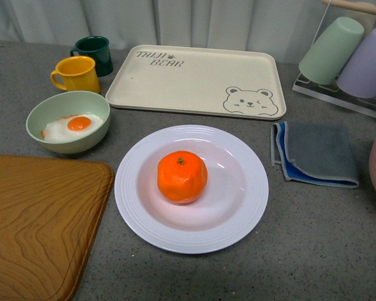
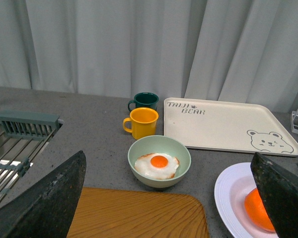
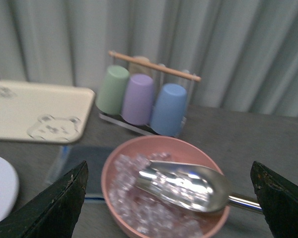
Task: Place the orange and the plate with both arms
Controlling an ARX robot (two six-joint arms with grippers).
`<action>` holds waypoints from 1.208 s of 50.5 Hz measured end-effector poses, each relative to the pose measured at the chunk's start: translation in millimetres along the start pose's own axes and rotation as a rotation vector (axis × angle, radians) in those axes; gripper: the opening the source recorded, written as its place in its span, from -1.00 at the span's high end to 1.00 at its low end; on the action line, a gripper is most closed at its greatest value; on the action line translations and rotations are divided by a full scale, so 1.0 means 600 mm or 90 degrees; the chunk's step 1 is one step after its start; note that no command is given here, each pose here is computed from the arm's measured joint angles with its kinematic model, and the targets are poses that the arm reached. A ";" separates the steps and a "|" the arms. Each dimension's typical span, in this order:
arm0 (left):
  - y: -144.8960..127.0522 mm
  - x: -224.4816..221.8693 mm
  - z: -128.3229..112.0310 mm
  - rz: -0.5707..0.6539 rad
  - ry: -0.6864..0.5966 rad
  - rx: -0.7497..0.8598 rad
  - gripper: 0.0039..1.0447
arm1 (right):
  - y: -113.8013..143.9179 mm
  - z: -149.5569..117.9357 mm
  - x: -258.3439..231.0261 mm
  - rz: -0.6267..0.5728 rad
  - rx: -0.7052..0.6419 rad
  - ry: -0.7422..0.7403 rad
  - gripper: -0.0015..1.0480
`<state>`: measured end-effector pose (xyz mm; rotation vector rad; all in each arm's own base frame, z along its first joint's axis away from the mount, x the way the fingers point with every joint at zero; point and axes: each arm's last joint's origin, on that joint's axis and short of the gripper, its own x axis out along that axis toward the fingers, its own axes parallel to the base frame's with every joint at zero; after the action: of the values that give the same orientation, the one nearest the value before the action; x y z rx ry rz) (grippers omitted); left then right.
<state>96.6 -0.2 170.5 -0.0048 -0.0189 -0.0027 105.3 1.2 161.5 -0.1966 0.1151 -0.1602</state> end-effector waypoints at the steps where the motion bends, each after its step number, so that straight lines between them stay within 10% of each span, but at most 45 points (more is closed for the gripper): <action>1: 0.000 0.000 0.000 0.000 0.000 0.000 -0.88 | 0.002 0.000 0.003 0.006 -0.005 0.006 -0.82; 36: 0.000 0.000 0.000 0.000 0.000 0.000 -0.88 | 0.124 -0.044 0.243 0.364 0.386 0.434 -0.82; 61: 0.000 0.000 0.000 0.000 0.000 0.000 -0.88 | 0.179 -0.108 0.310 0.431 0.513 0.687 -0.82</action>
<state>96.6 -0.2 170.5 -0.0048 -0.0189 -0.0027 295.1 61.9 58.5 0.7578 1.1517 0.3870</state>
